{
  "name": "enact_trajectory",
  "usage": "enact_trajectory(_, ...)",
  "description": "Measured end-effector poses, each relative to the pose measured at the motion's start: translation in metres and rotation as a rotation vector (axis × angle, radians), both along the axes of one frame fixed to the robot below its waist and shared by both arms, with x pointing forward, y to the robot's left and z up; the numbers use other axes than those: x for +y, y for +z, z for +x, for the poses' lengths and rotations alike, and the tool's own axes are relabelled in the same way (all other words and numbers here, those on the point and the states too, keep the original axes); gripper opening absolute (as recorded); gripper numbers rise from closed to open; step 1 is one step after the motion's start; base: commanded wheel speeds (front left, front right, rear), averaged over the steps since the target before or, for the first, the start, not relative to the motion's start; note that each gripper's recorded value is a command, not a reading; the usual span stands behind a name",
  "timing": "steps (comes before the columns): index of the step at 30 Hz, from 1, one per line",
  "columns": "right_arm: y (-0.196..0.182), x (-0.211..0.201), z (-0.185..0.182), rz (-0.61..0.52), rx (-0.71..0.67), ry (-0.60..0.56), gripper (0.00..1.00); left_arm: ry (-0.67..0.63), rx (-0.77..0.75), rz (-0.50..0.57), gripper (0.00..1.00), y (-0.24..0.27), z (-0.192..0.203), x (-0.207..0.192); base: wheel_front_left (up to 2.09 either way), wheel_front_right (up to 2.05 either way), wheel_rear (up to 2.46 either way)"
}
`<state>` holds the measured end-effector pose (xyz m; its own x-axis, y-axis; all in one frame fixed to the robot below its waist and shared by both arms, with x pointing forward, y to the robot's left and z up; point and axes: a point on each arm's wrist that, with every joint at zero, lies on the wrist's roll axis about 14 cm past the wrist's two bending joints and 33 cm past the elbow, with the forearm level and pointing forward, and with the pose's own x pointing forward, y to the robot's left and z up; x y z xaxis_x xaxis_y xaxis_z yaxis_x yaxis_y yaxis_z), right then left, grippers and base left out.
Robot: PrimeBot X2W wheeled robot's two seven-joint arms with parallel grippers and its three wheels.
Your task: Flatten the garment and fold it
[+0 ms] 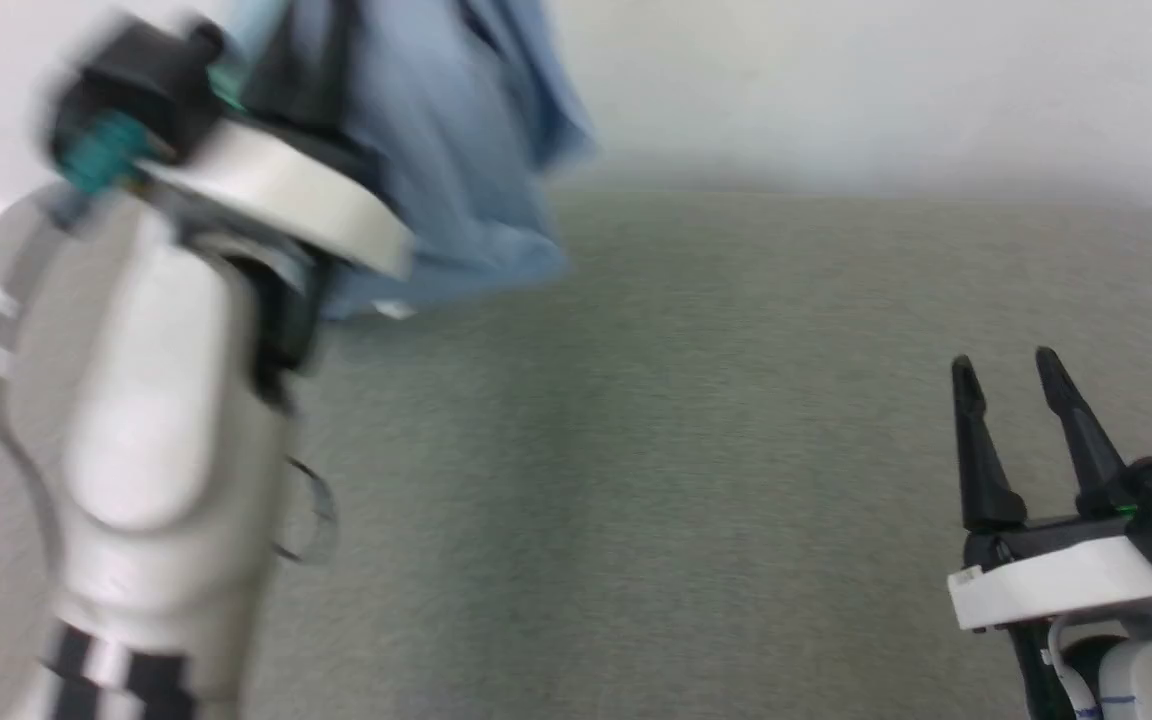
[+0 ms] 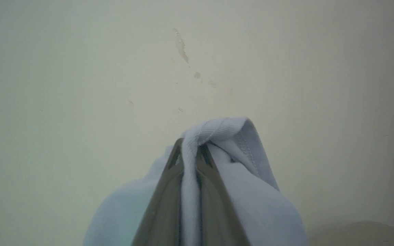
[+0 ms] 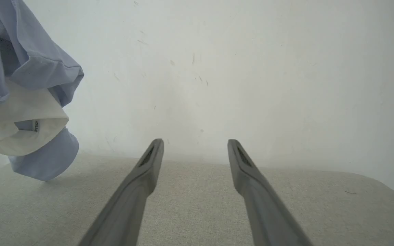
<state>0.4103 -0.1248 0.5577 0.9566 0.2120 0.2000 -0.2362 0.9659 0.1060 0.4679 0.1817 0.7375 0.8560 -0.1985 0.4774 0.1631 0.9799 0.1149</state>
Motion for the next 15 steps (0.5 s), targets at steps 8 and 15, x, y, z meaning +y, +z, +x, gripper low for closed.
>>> enact_trajectory(8,-0.003,-0.061,-0.029,-0.016,0.022,-0.173,1.00,-0.311,0.138,-0.161,0.00,-0.056,-0.017,-0.115,0.00,0.00,0.00)
enact_trajectory(15,-0.010,-0.092,-0.056,-0.013,0.047,-0.271,1.00,-0.241,0.509,-0.239,0.00,-0.193,-0.041,-0.120,0.00,0.00,0.00)
